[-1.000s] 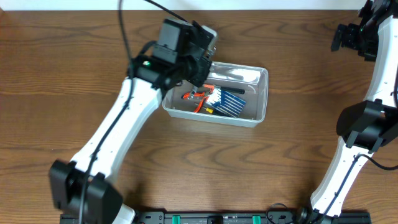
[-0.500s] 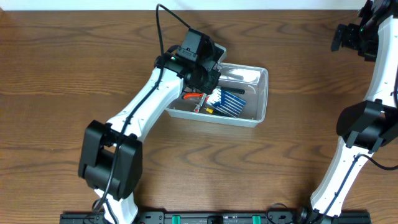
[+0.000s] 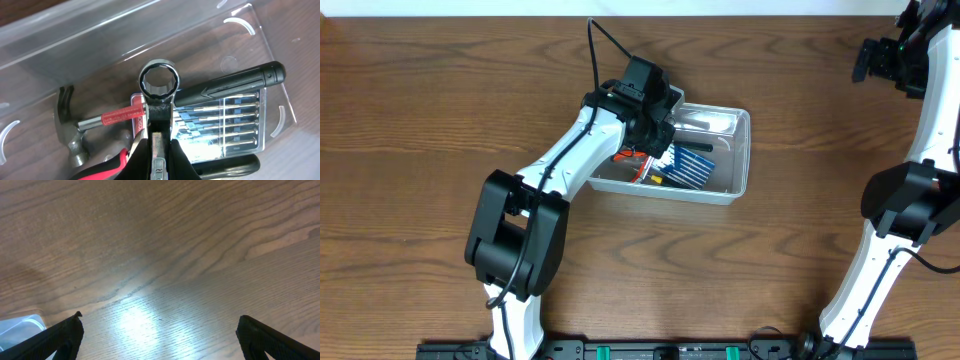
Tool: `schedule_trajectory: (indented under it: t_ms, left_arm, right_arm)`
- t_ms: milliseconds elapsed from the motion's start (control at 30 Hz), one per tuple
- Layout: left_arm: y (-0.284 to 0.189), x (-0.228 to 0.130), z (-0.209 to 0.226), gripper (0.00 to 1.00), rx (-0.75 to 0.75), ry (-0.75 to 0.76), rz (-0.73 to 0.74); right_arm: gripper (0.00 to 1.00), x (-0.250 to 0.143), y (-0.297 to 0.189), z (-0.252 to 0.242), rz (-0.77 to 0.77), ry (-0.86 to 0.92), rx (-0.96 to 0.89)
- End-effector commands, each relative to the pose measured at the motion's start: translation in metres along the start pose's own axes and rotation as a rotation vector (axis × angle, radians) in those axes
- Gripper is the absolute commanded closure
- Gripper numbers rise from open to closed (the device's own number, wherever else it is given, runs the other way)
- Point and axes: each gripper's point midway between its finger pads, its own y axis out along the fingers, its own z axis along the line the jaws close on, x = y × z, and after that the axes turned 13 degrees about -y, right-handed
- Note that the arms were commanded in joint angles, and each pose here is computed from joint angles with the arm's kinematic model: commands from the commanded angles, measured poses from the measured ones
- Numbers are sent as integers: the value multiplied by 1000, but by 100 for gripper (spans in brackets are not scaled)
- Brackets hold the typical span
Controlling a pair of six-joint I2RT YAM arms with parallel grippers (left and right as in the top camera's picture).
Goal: Pack container
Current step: 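Lower the wrench into the container and open the left gripper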
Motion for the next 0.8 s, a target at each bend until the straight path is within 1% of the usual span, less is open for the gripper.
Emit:
schedule_trajectory:
  t_ms: [0,267,367,467,500,767]
  left_arm:
    - [2,6,-4,94,-14,-10,-10]
    - [2,8,-4,93,-13,-7,-19]
    - [2,8,-3,85,-13,-8,-21]
    - [2,8,-3,84,-13,-8,-21]
    - [2,8,-3,79,-13,-8,-21]
    - [-2,11,0,78,-11,-13,-32]
  right_arm:
    - [1,0,-7,-3,-13,18,-12]
    - [1,0,-7,-3,-13,19,-12]
    - [1,0,-7,-3,-13,19,-12]
    - [1,0,-7,-3,-13,18,-12]
    - [1,0,-7,-3,-13,18,-12]
    - [1,0,-7,-3,-13,18,-12]
